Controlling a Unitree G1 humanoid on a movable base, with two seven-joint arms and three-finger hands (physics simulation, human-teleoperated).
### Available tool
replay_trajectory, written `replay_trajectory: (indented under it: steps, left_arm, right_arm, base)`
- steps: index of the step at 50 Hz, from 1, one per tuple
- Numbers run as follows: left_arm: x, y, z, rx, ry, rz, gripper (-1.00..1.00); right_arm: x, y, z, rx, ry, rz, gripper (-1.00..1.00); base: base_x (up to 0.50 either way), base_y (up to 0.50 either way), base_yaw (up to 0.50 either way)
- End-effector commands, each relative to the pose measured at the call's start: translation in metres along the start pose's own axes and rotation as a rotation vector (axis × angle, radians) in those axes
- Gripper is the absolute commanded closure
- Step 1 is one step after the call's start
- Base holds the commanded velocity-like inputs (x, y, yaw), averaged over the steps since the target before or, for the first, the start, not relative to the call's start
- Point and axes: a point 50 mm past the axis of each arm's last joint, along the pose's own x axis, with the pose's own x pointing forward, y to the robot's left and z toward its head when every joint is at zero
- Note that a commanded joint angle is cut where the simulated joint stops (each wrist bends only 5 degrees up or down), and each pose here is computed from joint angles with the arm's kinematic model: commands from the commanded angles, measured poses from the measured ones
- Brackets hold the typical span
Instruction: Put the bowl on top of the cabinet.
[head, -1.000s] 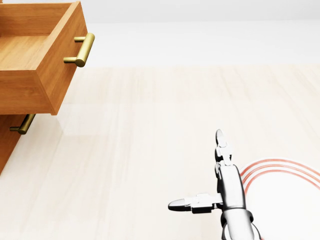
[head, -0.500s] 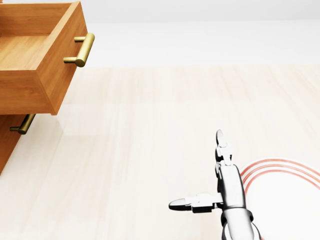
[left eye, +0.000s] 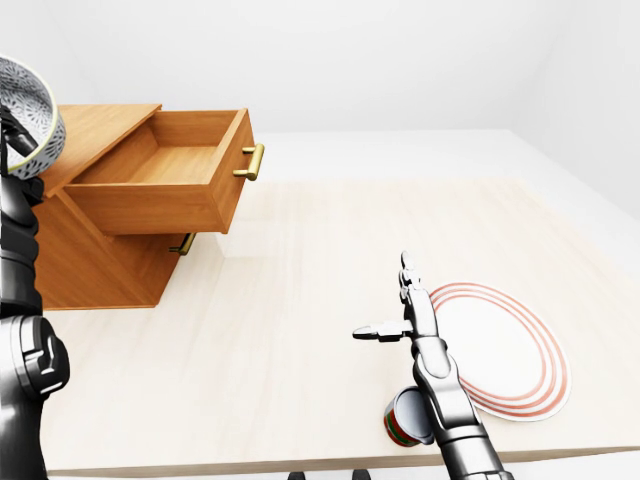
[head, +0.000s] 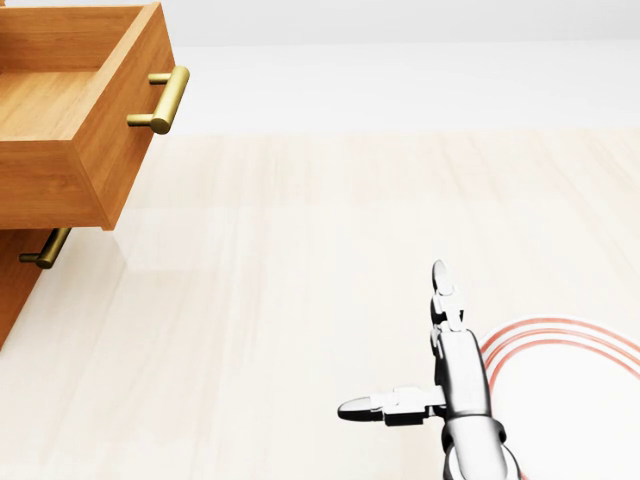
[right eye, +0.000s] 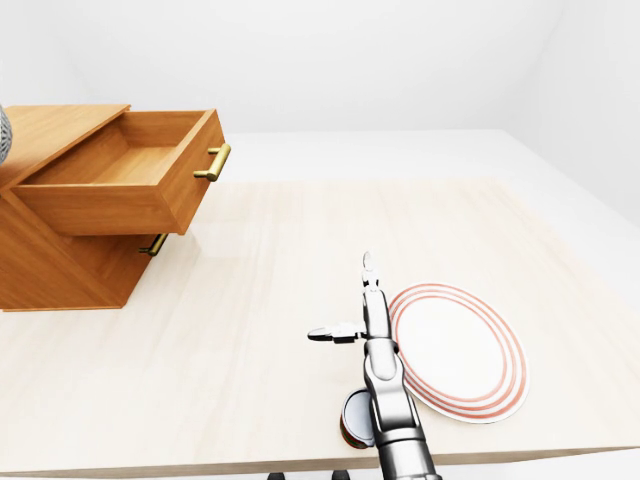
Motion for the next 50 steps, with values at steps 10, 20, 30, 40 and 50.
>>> replay_trajectory:
  steps: [10, 20, 30, 40, 50]
  left_arm:
    - [-0.012, -0.007, -0.038, 0.027, 0.093, -0.035, 0.92]
    - [-0.015, -0.01, -0.041, 0.024, 0.102, -0.045, 0.92]
    - [-0.013, -0.009, -0.038, 0.02, 0.097, -0.041, 0.91]
    - [-0.013, -0.01, -0.034, 0.016, 0.088, -0.043, -1.0]
    - [-0.012, -0.009, -0.033, 0.019, 0.082, -0.039, -1.0]
  right_arm:
    - [0.002, 0.002, -0.004, -0.007, 0.005, -0.001, -1.0]
    - [0.002, 0.003, -0.008, -0.008, 0.013, 0.001, -1.0]
    - [0.002, 0.003, -0.008, -0.008, 0.014, 0.003, -1.0]
    - [0.003, 0.003, -0.01, -0.008, 0.022, 0.005, -1.0]
    - [0.003, 0.004, -0.009, -0.007, 0.019, 0.006, -1.0]
  base:
    - [0.0, 0.0, 0.0]
    - [0.0, 0.0, 0.0]
    - [0.0, 0.0, 0.0]
    - [0.0, 0.0, 0.0]
    - [0.0, 0.0, 0.0]
